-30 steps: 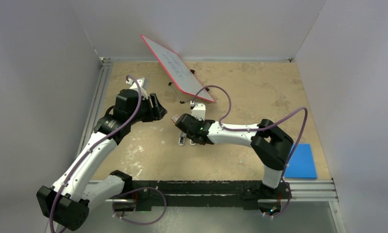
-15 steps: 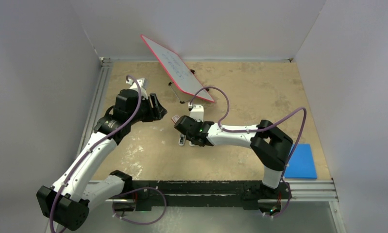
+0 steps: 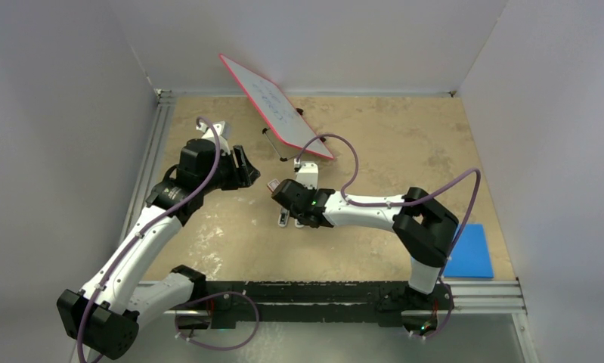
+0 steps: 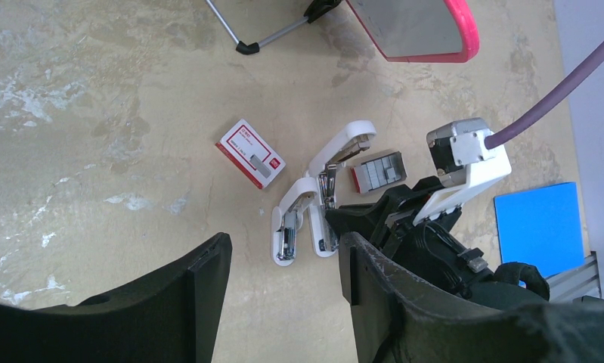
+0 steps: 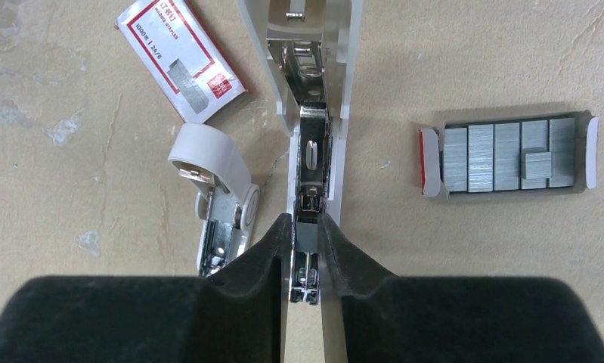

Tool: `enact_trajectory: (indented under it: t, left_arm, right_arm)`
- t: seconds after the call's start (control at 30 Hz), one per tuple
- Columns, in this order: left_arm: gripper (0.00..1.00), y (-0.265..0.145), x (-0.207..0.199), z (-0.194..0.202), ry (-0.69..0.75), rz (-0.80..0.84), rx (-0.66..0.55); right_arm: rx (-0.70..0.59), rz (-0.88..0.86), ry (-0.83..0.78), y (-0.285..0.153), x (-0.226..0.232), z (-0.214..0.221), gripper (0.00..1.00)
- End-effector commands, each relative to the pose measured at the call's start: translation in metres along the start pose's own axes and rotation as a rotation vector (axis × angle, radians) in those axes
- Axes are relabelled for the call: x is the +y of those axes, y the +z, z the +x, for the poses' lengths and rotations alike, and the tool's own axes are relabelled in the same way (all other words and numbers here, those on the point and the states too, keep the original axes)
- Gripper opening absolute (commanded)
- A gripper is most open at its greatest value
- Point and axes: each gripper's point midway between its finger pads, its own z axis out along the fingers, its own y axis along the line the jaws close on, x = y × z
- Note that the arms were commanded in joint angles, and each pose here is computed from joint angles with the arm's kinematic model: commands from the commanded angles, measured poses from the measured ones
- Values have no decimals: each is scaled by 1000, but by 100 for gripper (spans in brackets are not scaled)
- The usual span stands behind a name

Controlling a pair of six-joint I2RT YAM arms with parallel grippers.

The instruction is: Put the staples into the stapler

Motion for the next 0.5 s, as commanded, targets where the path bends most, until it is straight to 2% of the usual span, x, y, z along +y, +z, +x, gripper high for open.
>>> enact_trajectory:
  t: [0.0,0.47]
  left_arm:
    - [55,-1,-3,-5,13,13,-20]
    - [55,0,-3,-4,15,14,-15]
  right_arm:
    - [-70,-33,46,-12,12,-25,20]
    - [-87,-16,12,1,18,-26,28]
